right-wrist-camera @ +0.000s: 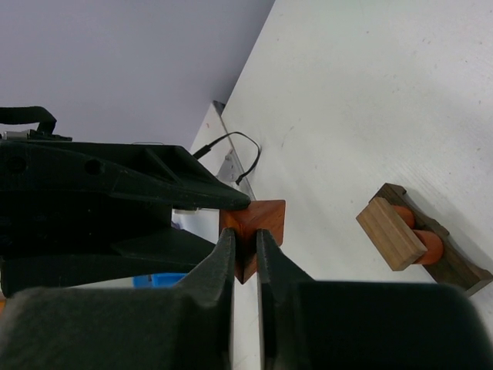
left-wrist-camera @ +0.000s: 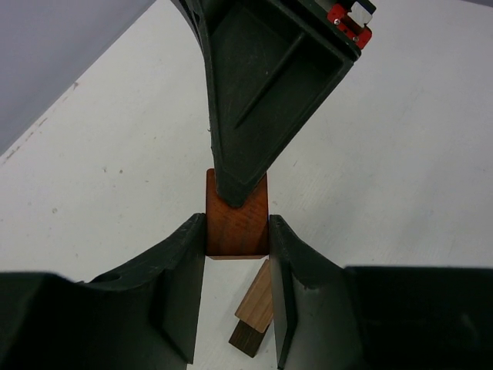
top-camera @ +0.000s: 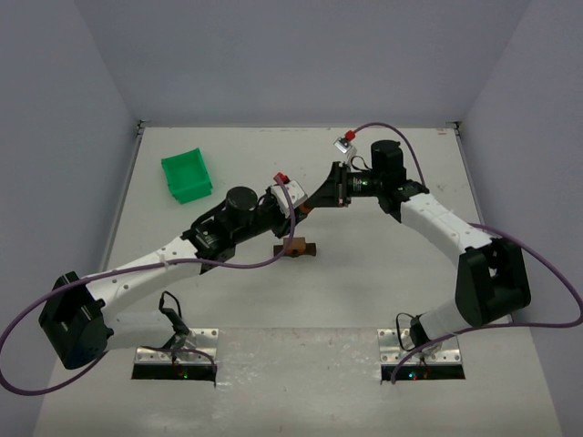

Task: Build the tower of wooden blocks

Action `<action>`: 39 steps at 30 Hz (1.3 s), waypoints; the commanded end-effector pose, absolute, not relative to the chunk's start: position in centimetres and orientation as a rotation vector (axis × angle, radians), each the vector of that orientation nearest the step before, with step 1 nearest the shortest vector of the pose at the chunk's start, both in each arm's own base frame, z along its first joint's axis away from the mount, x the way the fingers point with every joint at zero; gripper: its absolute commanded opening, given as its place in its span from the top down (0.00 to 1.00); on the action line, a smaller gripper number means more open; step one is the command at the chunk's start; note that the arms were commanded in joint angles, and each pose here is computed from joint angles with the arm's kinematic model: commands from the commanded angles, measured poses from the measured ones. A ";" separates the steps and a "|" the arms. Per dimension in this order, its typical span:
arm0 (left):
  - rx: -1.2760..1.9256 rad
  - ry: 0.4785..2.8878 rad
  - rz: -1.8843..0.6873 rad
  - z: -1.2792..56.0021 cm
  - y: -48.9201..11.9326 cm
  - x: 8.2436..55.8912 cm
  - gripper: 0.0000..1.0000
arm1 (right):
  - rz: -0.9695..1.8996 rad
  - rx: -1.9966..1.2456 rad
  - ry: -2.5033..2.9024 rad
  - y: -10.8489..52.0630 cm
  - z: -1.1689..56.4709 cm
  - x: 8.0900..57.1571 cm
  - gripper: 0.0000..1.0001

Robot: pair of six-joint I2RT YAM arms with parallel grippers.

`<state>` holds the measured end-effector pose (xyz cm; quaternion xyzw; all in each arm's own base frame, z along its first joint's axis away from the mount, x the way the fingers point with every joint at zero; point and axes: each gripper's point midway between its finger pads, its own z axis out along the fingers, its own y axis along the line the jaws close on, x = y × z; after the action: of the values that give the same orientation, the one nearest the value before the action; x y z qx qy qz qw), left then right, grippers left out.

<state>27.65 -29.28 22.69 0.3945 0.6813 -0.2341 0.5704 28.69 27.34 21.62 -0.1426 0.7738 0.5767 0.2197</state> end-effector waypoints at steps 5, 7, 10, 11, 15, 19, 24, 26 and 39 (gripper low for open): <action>1.140 1.331 -0.630 26.6 -31.4 25.2 1.00 | 1.334 -0.453 1.973 25.8 24.4 30.9 0.39; 1.223 1.246 -0.631 27.7 -32.0 24.7 1.00 | 1.216 -0.430 1.942 24.9 25.3 31.9 0.18; 1.385 1.194 -0.654 27.9 -32.9 23.9 1.00 | 0.936 -0.302 1.833 21.4 28.9 33.2 0.01; 1.435 1.221 -0.659 27.6 -33.1 24.1 1.00 | 0.843 -0.252 1.810 19.9 29.6 33.3 0.01; 1.571 1.174 -0.685 28.2 -34.1 24.7 1.00 | 0.551 -0.086 1.763 14.4 31.2 33.0 0.01; 1.683 1.247 -0.589 25.7 -33.5 26.5 1.00 | 0.252 0.040 1.795 8.9 29.7 32.5 0.01; 1.760 1.488 -0.502 21.9 -31.1 27.1 1.00 | 0.003 0.204 1.817 3.9 27.0 31.1 0.01; 1.760 1.560 -0.498 21.3 -30.5 27.0 1.00 | -0.029 0.252 1.814 3.0 26.1 30.5 0.01; 1.664 1.786 -0.450 18.2 -28.7 27.0 1.00 | -0.078 0.275 1.923 2.8 21.8 30.6 0.01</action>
<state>27.25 -29.47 18.15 0.6479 0.6653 -0.1720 0.3285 30.26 3.42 21.98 0.0936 0.8218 -0.0209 0.5617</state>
